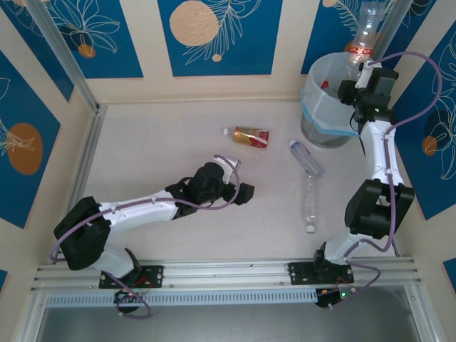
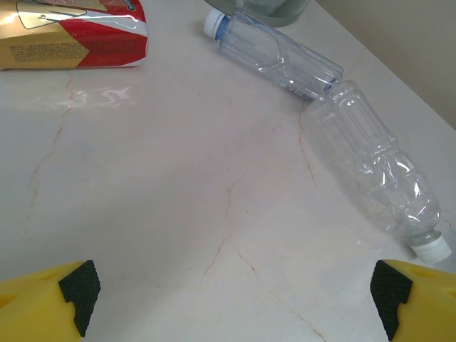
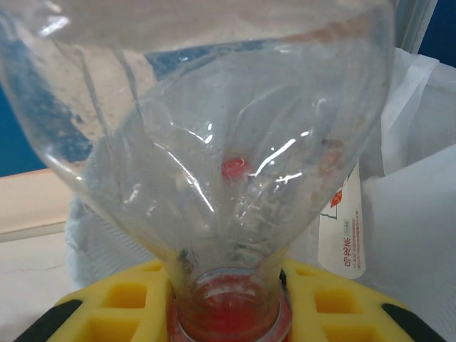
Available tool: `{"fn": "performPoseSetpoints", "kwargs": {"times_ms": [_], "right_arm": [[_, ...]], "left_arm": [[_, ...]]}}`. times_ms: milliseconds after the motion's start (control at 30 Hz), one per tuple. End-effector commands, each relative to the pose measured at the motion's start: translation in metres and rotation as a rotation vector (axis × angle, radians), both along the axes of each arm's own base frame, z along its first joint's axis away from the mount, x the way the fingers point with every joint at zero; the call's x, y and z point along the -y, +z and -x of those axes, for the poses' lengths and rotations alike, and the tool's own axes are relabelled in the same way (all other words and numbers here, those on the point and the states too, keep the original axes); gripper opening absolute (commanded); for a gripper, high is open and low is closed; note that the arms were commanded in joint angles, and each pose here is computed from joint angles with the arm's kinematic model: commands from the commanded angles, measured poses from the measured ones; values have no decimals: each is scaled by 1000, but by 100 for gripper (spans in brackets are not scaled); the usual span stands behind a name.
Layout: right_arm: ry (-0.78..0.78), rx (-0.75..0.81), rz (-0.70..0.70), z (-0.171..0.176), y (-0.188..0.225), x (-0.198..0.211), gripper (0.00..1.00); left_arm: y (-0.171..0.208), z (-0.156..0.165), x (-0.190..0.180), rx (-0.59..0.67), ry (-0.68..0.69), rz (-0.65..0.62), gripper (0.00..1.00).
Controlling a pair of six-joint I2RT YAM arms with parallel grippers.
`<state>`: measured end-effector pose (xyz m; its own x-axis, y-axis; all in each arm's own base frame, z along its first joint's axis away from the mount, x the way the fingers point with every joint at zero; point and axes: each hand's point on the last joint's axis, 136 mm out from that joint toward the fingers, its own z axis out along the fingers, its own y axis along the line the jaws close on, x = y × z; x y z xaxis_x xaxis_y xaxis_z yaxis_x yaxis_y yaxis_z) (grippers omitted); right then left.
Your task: Put the plastic bottles in the bin
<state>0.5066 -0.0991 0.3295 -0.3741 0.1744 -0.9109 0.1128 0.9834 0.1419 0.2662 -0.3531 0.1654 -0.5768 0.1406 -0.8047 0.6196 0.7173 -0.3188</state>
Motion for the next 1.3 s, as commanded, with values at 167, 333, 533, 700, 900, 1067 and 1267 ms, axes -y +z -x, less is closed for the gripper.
{"fn": "performPoseSetpoints", "kwargs": {"times_ms": [167, 333, 533, 700, 900, 1067, 1267], "right_arm": [[-12, -33, 50, -11, -2, 11, 41], [-38, -47, 42, -14, -5, 16, 56], [-56, -31, 26, -11, 4, 16, 62], [-71, 0, -3, -2, 18, 14, 67], [-154, 75, -22, 14, 37, 20, 99], [-237, 74, -14, 15, 41, 36, 100], [-209, -2, 8, -20, 23, 36, 100]], "left_arm": [[7, -2, -9, 11, 33, 21, 99], [6, -1, -9, 8, 30, 20, 99], [5, -2, -10, 9, 35, 20, 99], [5, -1, -10, 7, 32, 22, 99], [5, 0, -9, 5, 27, 27, 99], [3, 0, -10, 3, 31, 22, 99], [1, -2, -9, -1, 37, 19, 99]]}}
